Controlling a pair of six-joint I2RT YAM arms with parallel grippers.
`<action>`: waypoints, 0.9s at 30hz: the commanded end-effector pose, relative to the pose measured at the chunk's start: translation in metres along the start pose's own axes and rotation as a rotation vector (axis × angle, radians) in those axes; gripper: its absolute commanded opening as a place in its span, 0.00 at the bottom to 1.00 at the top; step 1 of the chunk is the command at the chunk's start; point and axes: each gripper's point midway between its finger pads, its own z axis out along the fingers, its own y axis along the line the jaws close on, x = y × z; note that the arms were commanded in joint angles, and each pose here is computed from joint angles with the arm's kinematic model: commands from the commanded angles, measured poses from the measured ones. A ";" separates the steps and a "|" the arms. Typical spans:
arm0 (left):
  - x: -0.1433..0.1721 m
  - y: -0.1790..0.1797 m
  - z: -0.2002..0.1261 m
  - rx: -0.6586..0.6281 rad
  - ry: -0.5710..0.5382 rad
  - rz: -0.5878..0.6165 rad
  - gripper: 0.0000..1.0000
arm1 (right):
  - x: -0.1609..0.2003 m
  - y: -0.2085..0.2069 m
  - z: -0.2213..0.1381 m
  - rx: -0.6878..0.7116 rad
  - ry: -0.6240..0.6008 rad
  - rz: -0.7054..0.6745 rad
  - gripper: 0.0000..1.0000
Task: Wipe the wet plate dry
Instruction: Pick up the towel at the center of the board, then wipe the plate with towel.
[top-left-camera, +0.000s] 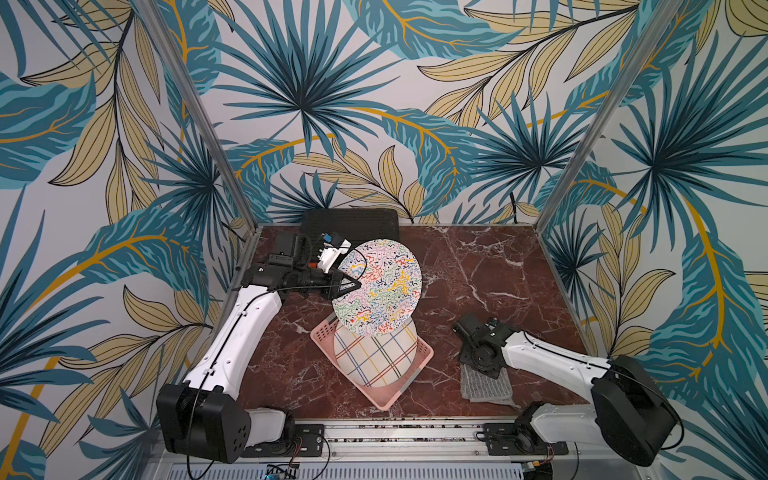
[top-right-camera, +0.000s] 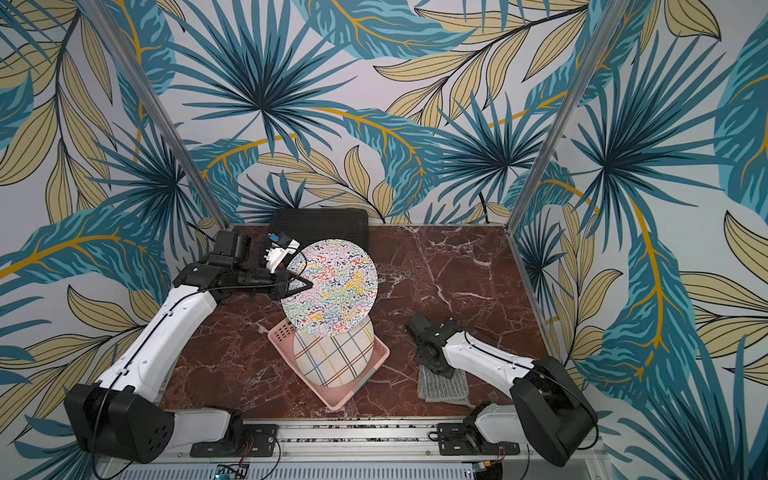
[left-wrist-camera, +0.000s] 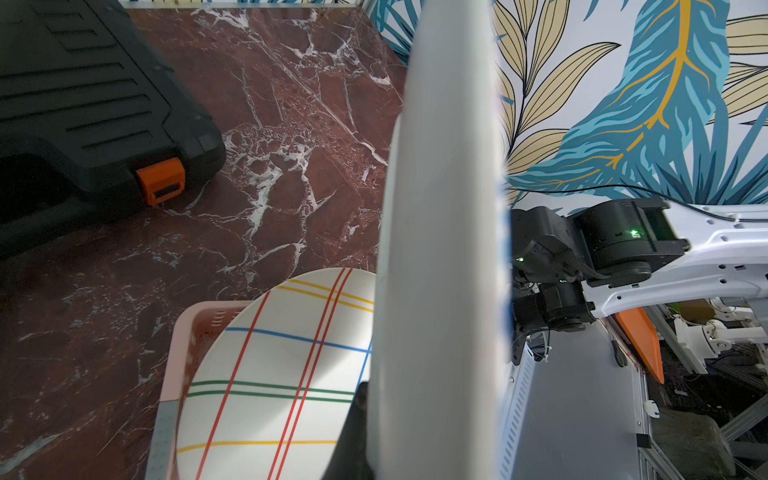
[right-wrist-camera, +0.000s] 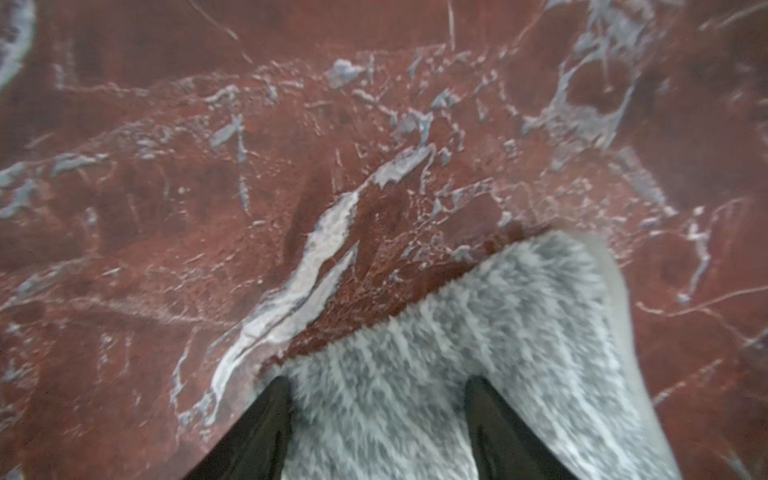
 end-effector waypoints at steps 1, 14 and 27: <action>-0.010 -0.014 -0.007 0.041 -0.056 0.054 0.00 | 0.006 0.003 0.012 -0.030 0.002 0.038 0.58; -0.007 -0.009 -0.003 0.042 -0.067 0.033 0.00 | -0.064 0.049 -0.126 -0.441 -0.326 -0.149 0.00; -0.005 -0.010 0.002 0.068 -0.055 0.028 0.00 | -0.059 0.229 -0.342 -0.971 -0.520 -0.617 0.00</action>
